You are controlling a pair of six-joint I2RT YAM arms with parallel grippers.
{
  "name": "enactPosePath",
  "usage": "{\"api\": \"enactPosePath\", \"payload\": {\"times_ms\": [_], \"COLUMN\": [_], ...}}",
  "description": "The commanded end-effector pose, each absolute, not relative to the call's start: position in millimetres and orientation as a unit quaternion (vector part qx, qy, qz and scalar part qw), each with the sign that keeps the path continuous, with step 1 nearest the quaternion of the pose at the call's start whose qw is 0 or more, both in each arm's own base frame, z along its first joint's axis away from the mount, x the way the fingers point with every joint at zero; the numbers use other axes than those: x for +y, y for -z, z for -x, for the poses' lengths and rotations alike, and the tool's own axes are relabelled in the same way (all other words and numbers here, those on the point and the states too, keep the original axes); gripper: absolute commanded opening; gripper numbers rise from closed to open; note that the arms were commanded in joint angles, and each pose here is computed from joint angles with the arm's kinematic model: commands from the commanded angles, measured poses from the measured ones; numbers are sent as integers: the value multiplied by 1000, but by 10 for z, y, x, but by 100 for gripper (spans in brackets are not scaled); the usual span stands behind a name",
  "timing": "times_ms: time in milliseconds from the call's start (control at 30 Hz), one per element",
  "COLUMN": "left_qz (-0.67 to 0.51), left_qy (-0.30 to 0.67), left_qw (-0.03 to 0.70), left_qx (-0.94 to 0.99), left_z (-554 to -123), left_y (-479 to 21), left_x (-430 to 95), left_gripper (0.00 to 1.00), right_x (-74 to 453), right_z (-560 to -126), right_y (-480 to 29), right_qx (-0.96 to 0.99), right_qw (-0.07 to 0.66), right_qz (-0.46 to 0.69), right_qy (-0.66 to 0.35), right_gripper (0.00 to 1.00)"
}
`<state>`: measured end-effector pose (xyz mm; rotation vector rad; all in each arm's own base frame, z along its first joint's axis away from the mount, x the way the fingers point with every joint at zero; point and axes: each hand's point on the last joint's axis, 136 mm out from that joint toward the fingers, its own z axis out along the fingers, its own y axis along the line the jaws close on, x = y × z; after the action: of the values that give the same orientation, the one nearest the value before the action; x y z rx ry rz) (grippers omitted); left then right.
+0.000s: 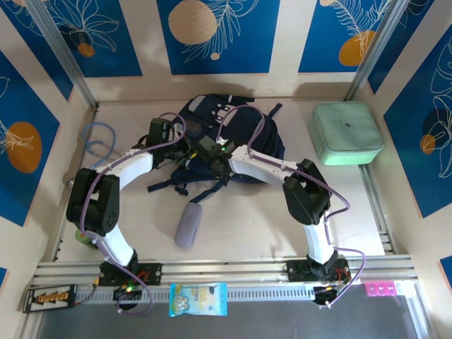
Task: Pack the student bag
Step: Zip the student bag at the center of the table.
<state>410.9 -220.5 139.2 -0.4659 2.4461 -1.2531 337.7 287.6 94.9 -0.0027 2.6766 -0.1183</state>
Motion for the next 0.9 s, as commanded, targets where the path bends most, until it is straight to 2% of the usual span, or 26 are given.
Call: {"api": "enactPosePath", "payload": {"times_ms": [0, 333, 533, 700, 867], "left_qz": [135, 142, 156, 172, 175], "left_qy": [462, 447, 416, 401, 403], "left_qw": [215, 226, 225, 217, 206], "left_qx": [850, 854, 867, 873, 874], "left_z": [-4205, -4247, -4319, -4350, -4362], "left_y": [-1724, -1702, -1483, -1295, -1206], "left_x": [-2210, -2049, -1825, -1677, -1672], "left_gripper": [0, 0, 0, 0, 0], "right_x": [2931, 2804, 2454, 1974, 2064], "right_z": [-3355, -3341, -3200, -3120, -3207], "right_y": [-927, -995, -1067, -913, -959], "right_qx": [974, 974, 975, 979, 981], "right_qw": [220, 224, 215, 186, 190], "right_qz": [27, 6, -44, -82, -42], "right_qy": [47, 32, -27, 0, -24], "right_gripper": [25, 10, 11, 11, 12]}}
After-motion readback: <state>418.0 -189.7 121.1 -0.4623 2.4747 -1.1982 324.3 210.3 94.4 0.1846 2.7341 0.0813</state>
